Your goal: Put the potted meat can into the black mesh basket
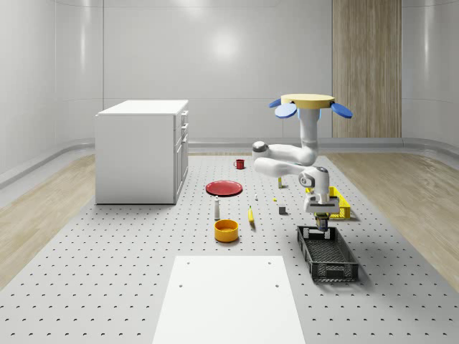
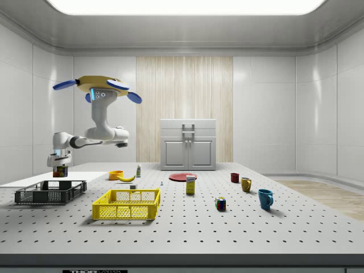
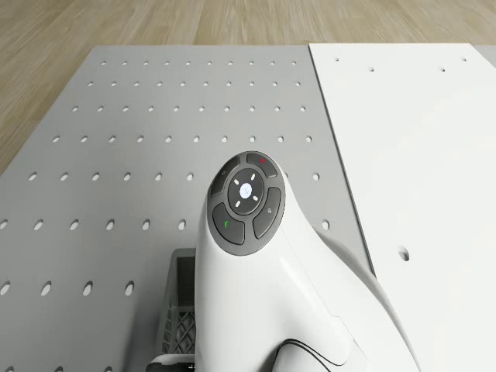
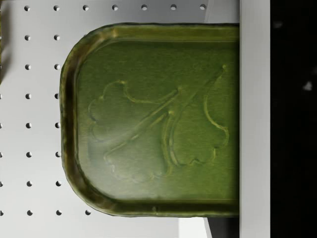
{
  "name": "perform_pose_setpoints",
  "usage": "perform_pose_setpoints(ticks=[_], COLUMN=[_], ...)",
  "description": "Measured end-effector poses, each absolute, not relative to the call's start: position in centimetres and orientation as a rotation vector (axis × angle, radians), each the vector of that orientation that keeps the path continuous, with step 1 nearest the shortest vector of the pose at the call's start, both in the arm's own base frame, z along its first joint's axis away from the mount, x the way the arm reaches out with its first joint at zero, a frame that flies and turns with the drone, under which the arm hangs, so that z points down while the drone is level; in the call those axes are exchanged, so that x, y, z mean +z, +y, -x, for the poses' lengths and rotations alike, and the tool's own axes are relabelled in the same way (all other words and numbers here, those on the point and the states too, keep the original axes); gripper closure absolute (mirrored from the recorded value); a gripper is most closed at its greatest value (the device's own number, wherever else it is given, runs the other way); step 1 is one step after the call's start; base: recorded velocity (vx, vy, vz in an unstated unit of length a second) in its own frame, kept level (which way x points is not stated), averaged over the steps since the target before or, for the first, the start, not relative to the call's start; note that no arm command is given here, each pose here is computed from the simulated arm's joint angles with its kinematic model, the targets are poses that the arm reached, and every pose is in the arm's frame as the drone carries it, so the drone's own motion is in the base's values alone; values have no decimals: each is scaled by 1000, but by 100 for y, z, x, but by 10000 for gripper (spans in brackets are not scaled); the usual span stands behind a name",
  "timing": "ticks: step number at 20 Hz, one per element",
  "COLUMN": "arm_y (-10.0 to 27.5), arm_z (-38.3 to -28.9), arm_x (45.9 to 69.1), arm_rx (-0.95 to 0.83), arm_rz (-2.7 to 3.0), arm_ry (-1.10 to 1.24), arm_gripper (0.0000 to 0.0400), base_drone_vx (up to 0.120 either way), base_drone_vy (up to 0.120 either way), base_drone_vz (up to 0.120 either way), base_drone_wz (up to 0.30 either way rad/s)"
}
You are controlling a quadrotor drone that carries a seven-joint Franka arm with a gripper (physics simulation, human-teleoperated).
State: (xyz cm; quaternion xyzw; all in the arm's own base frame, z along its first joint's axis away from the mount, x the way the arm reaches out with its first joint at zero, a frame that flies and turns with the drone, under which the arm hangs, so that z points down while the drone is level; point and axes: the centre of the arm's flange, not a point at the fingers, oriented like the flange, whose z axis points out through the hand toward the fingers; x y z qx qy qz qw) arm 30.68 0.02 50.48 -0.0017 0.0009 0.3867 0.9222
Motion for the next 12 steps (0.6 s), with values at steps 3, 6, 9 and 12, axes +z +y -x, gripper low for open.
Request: perform_pose_setpoints(ticks=[3,6,9,12], arm_y=[2,2,2,2], arm_z=[-3068,-3068,-3068,-3068], arm_x=[5048,5048,5048,5048], arm_rx=[794,794,794,794], arm_rz=[4,4,4,4], arm_ry=[2,2,2,2], arm_gripper=[118,118,118,118], base_drone_vx=[120,120,120,120], base_drone_vy=[0,0,0,0], base_drone_vz=[0,0,0,0], base_drone_wz=[0,0,0,0])
